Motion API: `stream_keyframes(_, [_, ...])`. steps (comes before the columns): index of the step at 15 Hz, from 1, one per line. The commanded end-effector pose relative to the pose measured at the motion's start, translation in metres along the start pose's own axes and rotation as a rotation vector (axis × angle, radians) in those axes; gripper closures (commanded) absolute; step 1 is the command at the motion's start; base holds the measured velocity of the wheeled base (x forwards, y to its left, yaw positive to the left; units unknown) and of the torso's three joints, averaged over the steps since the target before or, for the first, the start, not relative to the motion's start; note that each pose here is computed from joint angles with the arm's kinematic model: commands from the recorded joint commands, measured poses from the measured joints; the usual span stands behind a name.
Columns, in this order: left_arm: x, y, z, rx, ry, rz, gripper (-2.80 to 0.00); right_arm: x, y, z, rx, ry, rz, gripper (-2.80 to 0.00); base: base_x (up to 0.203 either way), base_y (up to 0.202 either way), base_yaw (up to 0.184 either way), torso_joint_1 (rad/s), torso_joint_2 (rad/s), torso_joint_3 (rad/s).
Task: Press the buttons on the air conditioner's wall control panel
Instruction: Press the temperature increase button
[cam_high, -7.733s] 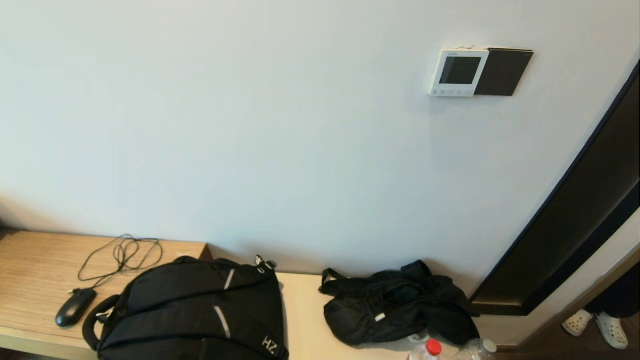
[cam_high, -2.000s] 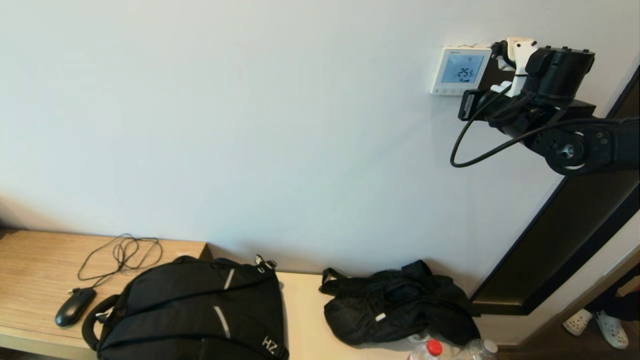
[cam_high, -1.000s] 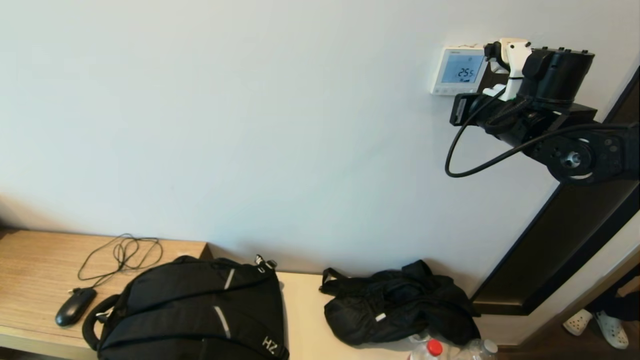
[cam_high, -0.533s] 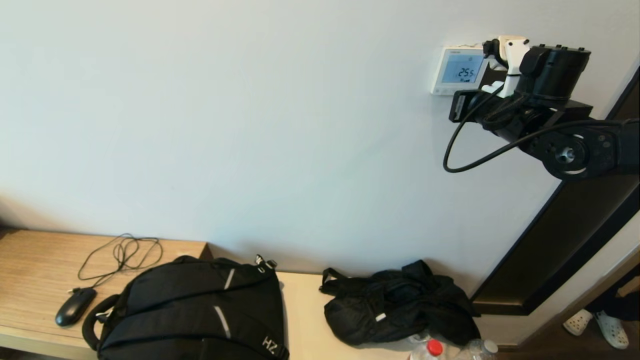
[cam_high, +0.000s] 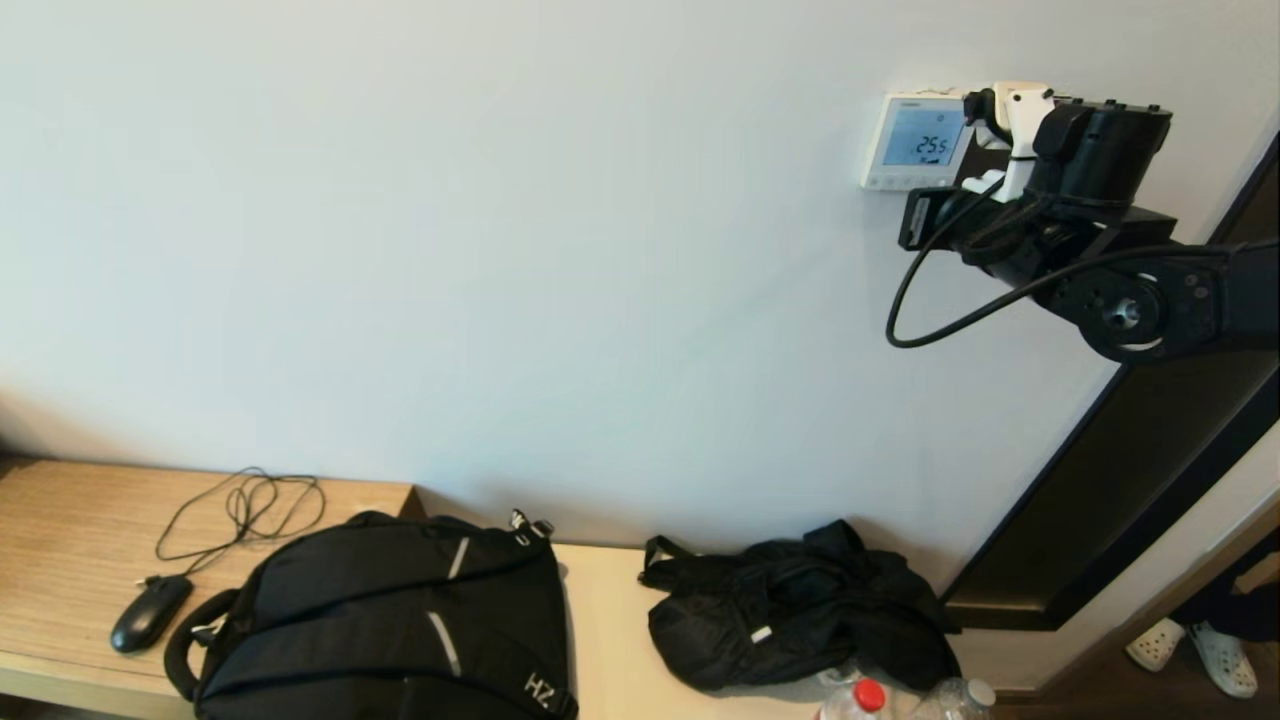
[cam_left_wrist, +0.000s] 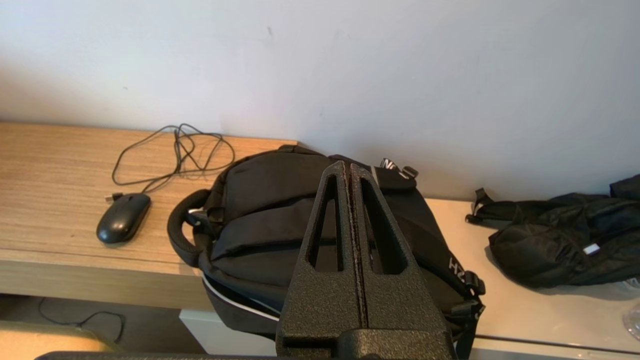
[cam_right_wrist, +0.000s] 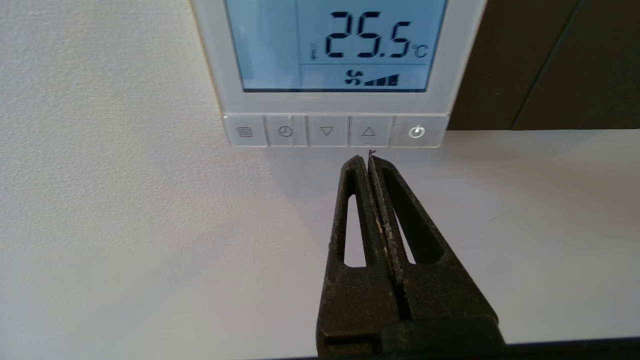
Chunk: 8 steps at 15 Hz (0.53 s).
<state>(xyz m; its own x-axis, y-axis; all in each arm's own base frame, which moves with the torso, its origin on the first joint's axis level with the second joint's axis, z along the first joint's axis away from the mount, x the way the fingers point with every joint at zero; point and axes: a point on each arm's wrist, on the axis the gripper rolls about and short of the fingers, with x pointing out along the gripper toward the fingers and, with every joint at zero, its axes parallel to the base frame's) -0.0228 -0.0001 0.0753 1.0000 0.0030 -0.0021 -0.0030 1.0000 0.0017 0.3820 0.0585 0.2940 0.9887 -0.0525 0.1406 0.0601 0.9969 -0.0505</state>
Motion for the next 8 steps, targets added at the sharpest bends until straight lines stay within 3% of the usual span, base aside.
stream_keyframes(1, [0.0001, 0.0000, 0.0000, 0.000, 0.001, 0.000, 0.00, 0.0025, 0.0000, -0.0026, -0.002, 0.003, -0.003, 0.00, 0.000, 0.000, 0.000, 0.000, 0.00, 0.000])
stream_keyframes(8, [0.0001, 0.0000, 0.0000, 0.000, 0.001, 0.000, 0.00, 0.0070, 0.0016, -0.0031, -0.001, 0.000, -0.001, 0.00, 0.000, 0.000, 0.000, 0.000, 0.00, 0.000])
